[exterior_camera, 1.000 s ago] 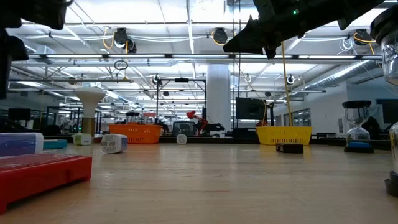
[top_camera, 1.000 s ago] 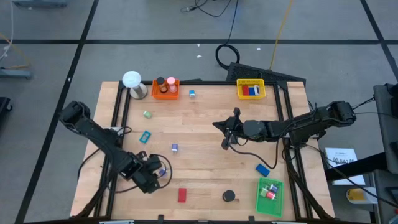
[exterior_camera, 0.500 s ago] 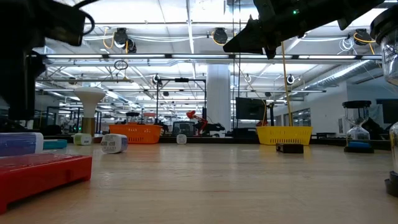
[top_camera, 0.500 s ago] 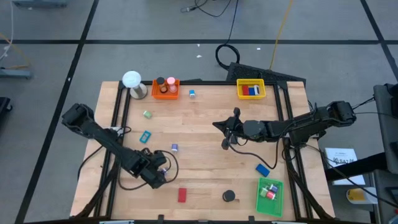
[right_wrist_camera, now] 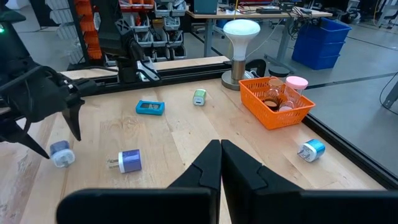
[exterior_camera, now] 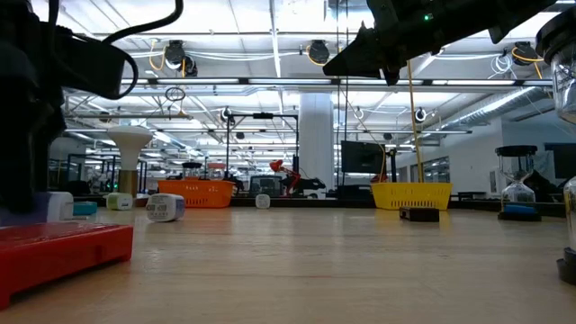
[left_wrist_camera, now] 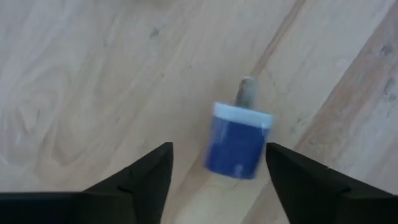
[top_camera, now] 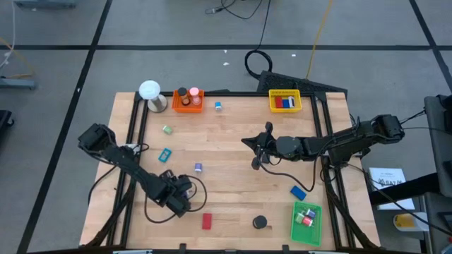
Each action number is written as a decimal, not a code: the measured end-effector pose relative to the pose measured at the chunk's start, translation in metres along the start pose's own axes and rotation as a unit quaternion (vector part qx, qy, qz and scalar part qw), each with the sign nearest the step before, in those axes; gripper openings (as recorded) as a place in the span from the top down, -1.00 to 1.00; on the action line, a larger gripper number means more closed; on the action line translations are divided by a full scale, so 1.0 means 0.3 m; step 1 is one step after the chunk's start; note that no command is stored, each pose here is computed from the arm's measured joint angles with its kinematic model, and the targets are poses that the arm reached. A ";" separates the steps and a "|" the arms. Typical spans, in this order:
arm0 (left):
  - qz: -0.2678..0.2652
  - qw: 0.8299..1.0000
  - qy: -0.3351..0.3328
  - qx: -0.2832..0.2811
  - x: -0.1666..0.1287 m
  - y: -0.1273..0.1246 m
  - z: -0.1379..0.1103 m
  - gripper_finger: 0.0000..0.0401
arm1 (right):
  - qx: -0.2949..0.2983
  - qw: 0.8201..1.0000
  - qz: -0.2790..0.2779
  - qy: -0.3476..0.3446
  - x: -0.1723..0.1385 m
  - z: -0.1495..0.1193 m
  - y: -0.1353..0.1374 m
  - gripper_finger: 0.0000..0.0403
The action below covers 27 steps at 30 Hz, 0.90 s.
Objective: Pick & Place Office items
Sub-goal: Put the bottom purple charger adapter into the green basket
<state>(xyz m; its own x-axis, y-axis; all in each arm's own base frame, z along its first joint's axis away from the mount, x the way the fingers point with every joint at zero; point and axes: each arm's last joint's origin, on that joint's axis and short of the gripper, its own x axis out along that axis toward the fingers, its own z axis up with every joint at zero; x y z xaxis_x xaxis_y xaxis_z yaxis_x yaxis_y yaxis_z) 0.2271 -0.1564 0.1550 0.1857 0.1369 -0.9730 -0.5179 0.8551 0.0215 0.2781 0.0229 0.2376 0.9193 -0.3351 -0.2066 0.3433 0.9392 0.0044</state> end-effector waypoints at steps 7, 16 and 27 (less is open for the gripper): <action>-0.006 0.999 -0.011 0.038 -0.001 -0.004 0.005 -0.04 | 0.000 1.000 0.000 0.000 0.000 0.000 0.000 0.98; -0.001 0.997 -0.020 0.074 0.014 -0.007 0.013 -0.23 | 0.000 1.000 0.000 0.000 0.000 0.000 0.000 0.98; -0.008 0.994 -0.017 0.112 0.016 -0.012 0.014 0.31 | 0.000 1.000 0.000 0.000 0.000 0.000 0.000 0.98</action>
<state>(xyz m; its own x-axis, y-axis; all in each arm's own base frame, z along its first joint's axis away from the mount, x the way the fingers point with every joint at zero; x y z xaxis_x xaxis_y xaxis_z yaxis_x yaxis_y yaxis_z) 0.2332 -0.1568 0.1513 0.2227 0.1363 -0.9653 -0.3170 0.9465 0.0606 0.2780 0.0227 0.2375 0.9191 -0.3354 -0.2070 0.3437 0.9391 0.0042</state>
